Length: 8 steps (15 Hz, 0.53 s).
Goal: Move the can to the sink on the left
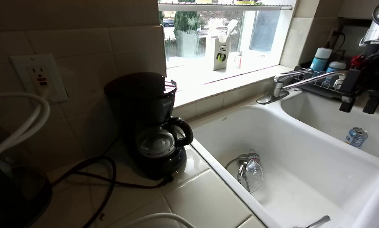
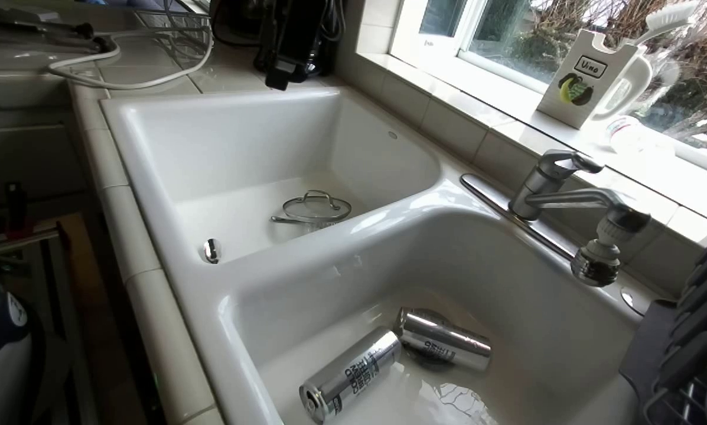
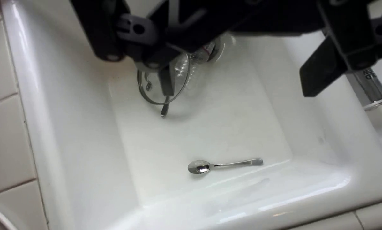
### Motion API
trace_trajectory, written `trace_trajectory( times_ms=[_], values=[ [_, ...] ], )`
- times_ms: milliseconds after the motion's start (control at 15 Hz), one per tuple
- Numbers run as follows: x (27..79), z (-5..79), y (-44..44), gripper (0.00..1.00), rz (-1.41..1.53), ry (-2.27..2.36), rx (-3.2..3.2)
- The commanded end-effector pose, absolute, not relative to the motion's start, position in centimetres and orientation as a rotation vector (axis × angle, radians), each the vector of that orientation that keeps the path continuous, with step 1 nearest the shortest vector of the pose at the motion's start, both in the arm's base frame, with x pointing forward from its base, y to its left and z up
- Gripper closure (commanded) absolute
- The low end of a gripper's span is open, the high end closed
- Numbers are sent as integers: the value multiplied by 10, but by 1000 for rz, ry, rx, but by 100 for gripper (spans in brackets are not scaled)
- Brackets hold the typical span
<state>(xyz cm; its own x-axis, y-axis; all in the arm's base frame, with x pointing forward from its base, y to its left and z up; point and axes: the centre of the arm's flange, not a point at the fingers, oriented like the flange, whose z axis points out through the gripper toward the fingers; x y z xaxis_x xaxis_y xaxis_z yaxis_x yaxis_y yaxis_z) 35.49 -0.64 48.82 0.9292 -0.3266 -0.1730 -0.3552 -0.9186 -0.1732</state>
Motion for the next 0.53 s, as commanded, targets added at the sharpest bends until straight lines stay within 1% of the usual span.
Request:
trace_trajectory(
  times_ms=[0, 467],
  values=[
    [390, 465, -24, 0, 175, 809, -2842],
    [416, 409, -95, 0, 5, 1336, -2720]
  ],
)
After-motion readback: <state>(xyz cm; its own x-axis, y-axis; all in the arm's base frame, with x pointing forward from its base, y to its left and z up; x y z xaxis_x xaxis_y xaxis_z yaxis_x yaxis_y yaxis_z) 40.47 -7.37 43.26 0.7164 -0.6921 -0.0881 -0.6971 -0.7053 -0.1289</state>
